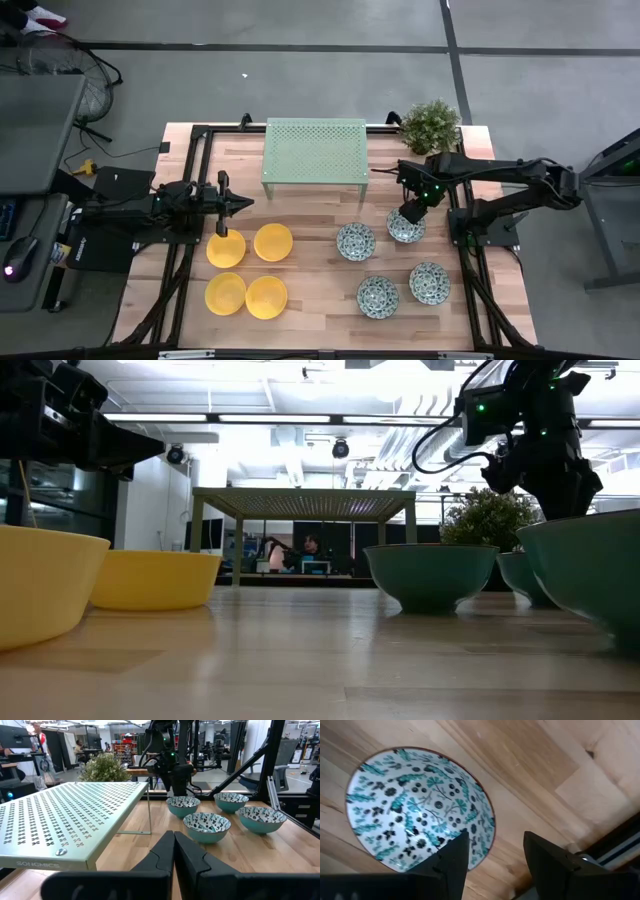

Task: Pick & Place Mini bowls
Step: Put the blue patterned bowl on the shelf

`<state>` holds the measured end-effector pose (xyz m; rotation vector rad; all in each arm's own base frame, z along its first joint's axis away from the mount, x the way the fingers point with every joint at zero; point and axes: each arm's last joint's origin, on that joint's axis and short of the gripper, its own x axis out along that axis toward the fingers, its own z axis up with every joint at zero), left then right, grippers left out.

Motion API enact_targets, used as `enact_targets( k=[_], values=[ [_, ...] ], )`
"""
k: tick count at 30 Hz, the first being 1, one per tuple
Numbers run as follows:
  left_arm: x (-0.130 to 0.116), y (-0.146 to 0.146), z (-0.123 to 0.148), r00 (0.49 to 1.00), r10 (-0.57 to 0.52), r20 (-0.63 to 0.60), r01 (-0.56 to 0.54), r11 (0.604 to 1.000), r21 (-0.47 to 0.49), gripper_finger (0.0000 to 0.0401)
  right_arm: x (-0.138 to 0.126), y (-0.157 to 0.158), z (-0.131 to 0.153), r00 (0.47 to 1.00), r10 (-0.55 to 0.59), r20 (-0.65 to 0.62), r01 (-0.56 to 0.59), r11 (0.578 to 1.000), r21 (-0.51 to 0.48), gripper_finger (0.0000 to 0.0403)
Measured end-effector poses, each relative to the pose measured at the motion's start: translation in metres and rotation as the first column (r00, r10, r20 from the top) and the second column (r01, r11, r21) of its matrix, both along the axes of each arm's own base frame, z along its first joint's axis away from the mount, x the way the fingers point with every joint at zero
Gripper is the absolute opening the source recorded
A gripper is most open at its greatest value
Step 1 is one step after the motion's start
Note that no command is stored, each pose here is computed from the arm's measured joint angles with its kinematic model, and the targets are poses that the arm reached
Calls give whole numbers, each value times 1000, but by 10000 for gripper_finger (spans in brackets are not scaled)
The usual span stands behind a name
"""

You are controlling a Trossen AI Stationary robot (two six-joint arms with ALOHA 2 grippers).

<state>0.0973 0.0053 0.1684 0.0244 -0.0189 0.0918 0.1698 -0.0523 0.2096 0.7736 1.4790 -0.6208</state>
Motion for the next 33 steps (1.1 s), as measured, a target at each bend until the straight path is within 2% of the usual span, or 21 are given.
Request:
enact_targets(
  k=[7,14,21,33],
  values=[
    [0,0,0,1000,0,0,0,1000,0,7,-4,5,-16,999,-37,-6,37,998,45,177],
    [0,0,0,1000,0,0,0,1000,0,7,-3,4,-20,998,-59,7,59,998,16,165],
    [0,0,0,1000,0,0,0,1000,0,7,-8,6,-31,998,-61,-10,61,997,39,151],
    [0,0,0,1000,0,0,0,1000,0,7,-4,5,-27,998,-53,18,53,998,26,137]
  ],
)
